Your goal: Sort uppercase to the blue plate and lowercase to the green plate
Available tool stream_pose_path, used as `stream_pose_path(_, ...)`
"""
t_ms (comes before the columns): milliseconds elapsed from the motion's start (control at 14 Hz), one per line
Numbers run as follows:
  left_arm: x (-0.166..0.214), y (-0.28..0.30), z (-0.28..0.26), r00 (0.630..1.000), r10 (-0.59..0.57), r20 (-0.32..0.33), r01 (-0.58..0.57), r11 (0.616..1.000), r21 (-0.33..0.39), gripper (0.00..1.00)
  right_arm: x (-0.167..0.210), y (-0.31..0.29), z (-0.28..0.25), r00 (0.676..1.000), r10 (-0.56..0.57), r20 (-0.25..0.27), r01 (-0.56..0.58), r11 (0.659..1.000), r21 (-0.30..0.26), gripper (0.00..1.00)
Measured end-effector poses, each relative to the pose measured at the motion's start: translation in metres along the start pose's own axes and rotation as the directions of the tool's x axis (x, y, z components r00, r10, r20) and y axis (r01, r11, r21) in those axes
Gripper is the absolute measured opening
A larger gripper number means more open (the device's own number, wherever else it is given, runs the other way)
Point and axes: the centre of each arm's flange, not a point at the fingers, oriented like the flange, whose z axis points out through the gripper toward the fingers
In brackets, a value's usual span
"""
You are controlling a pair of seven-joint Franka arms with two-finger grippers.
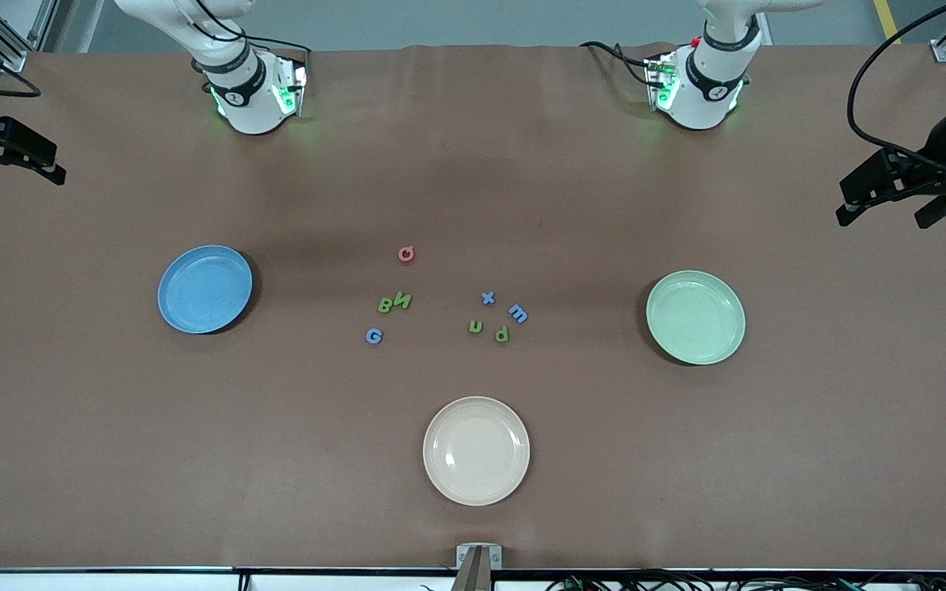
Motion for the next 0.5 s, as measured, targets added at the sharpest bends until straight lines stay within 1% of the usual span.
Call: stream_pose_path(500,0.0000,-0.0002,0.0001,1.000,0.000,0.001,0.000,1.000,0.000,1.00,0.0026,-0.0015,-0.0020,1.000,-0.003,-0.023,0.003,1.000,-0.001,1.00)
